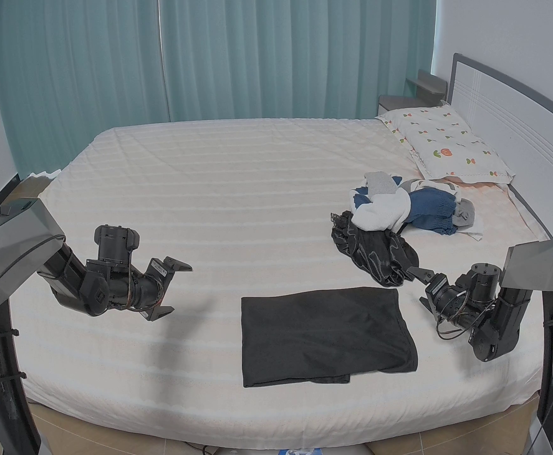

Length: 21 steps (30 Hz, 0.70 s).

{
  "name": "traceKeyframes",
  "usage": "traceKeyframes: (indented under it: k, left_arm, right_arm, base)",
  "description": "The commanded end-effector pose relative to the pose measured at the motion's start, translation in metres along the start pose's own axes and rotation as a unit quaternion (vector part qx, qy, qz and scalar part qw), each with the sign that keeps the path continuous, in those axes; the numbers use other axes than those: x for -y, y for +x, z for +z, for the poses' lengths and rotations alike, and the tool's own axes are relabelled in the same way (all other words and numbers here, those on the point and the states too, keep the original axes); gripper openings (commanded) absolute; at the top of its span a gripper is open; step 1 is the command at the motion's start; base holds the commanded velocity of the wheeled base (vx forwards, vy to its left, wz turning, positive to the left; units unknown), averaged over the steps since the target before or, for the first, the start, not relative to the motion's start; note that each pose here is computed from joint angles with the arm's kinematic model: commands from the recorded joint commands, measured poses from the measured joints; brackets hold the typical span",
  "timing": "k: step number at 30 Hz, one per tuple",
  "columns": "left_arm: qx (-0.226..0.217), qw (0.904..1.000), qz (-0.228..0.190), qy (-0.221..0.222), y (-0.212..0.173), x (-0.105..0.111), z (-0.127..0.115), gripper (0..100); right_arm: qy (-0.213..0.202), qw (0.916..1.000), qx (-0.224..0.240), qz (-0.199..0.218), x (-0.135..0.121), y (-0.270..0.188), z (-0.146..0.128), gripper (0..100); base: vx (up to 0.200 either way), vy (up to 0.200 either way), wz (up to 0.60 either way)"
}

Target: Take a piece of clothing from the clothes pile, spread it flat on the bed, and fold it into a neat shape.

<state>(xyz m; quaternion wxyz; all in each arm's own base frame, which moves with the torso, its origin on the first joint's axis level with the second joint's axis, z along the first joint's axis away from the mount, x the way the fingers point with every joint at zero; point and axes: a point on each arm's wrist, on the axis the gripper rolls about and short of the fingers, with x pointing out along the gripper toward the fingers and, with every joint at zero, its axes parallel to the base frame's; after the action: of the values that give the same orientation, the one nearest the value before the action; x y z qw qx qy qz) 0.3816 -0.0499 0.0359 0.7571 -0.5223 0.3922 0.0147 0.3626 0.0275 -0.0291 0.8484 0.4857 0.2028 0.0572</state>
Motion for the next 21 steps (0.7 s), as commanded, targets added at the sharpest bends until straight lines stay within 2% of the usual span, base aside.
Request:
traceKeyframes:
  k: [1, 3, 12, 21]
  left_arm:
    - [0.000, 1.0000, 0.001, 0.000, 0.0003, -0.0005, -0.0002, 100]
    - [0.001, 1.0000, 0.000, -0.001, 0.0004, -0.0001, 0.0001, 100]
    - [0.000, 1.0000, 0.001, -0.001, 0.0003, -0.0005, -0.0001, 100]
    - [0.000, 1.0000, 0.001, 0.000, 0.0003, -0.0005, -0.0002, 100]
  right_arm:
    - [0.003, 0.9999, -0.006, -0.008, 0.0054, -0.0025, -0.0037, 100]
    - [0.001, 1.0000, -0.005, -0.006, 0.0078, -0.0025, -0.0058, 100]
    - [0.000, 1.0000, -0.005, -0.005, 0.0089, -0.0029, -0.0066, 100]
    - [0.000, 1.0000, -0.004, -0.005, 0.0087, -0.0029, -0.0065, 100]
  base:
    - [0.000, 0.000, 0.00]
    - [0.000, 0.000, 0.00]
    - [-0.200, 0.000, 0.00]
    - [0.000, 0.000, 0.00]
